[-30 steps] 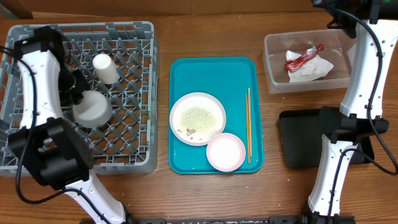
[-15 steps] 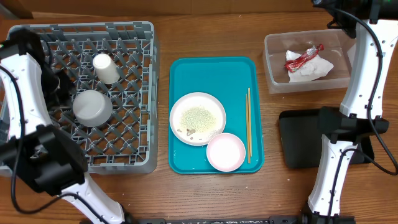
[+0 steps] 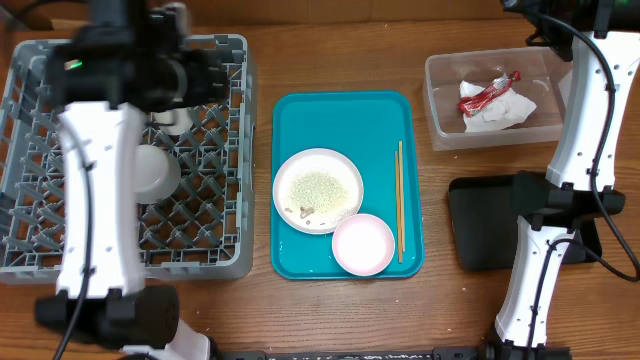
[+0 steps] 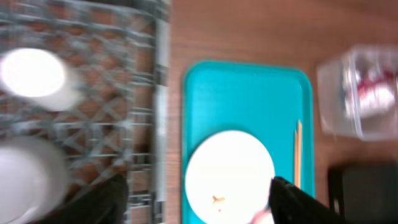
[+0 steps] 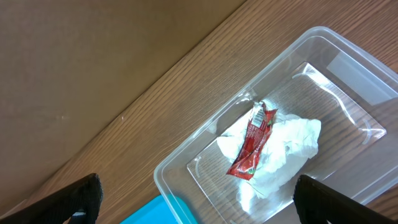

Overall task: Sort waste into correct bins and load items into the dishwasher
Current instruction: 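Reach the left gripper to the pink bowl on the tray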

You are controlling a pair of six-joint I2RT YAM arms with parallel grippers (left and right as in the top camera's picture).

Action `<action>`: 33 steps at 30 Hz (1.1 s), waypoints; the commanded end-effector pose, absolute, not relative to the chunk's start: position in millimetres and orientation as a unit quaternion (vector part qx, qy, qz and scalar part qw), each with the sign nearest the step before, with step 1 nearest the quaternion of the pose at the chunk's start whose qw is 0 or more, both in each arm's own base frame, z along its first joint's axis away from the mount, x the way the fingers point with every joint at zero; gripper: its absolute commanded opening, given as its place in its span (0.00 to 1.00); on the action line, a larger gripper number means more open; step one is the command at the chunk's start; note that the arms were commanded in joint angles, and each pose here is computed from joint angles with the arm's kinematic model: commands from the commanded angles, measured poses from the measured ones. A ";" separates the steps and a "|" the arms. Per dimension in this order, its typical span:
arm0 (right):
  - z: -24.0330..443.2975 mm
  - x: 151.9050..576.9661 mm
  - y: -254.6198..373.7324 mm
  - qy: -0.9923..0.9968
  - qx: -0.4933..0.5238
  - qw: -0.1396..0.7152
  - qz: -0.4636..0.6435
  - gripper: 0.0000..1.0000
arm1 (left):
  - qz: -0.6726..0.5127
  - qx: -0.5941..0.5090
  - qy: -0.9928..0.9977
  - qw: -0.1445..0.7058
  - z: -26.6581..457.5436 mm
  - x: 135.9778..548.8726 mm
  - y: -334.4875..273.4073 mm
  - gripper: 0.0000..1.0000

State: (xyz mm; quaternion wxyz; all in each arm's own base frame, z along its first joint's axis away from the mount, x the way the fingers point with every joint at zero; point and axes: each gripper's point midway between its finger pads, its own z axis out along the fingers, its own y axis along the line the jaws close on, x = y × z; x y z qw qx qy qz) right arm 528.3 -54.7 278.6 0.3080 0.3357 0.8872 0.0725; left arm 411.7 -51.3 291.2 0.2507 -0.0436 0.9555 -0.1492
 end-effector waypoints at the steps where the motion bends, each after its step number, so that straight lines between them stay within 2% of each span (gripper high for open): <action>1: 294.1 525.3 -55.9 0.880 0.337 0.325 0.078 1.00 | -0.166 0.004 0.964 0.206 260.1 417.3 -94.0 0.84; 2: 294.1 525.3 -55.9 0.880 0.337 0.325 0.078 1.00 | -0.168 0.018 0.966 0.193 251.0 418.0 -107.0 0.89; 3: 294.1 525.3 -55.9 0.880 0.337 0.325 0.078 1.00 | -0.169 0.031 0.968 0.183 243.1 417.9 -117.4 0.87; 4: 294.1 525.3 -55.9 0.880 0.337 0.325 0.078 1.00 | -0.169 0.045 0.970 0.170 233.5 417.3 -128.8 0.76; 5: 294.1 525.3 -55.9 0.880 0.337 0.325 0.078 1.00 | -0.169 0.058 0.971 0.159 225.7 416.2 -138.3 0.47; 6: 294.1 525.3 -55.9 0.880 0.337 0.325 0.078 1.00 | -0.169 0.070 0.972 0.149 218.5 414.7 -147.1 0.24; 7: 294.1 525.3 -55.9 0.880 0.337 0.325 0.078 1.00 | -0.169 0.080 0.973 0.138 211.0 412.8 -157.3 0.20; 10: 294.1 525.3 -55.9 0.880 0.337 0.325 0.078 1.00 | -0.168 0.125 0.970 0.121 197.0 405.8 -184.2 0.24; 15: 294.1 525.3 -55.9 0.880 0.337 0.325 0.078 1.00 | -0.166 0.226 0.953 0.118 193.1 386.4 -223.8 0.42; 24: 294.1 525.3 -55.9 0.880 0.337 0.325 0.078 1.00 | -0.160 0.307 0.932 0.106 190.9 349.7 -274.4 0.54; 27: 294.1 525.3 -55.9 0.880 0.337 0.325 0.078 1.00 | -0.160 0.325 0.927 0.096 189.6 335.9 -286.9 0.73; 33: 294.1 525.3 -55.9 0.880 0.337 0.325 0.078 1.00 | -0.154 0.352 0.921 0.068 183.8 309.8 -300.5 0.73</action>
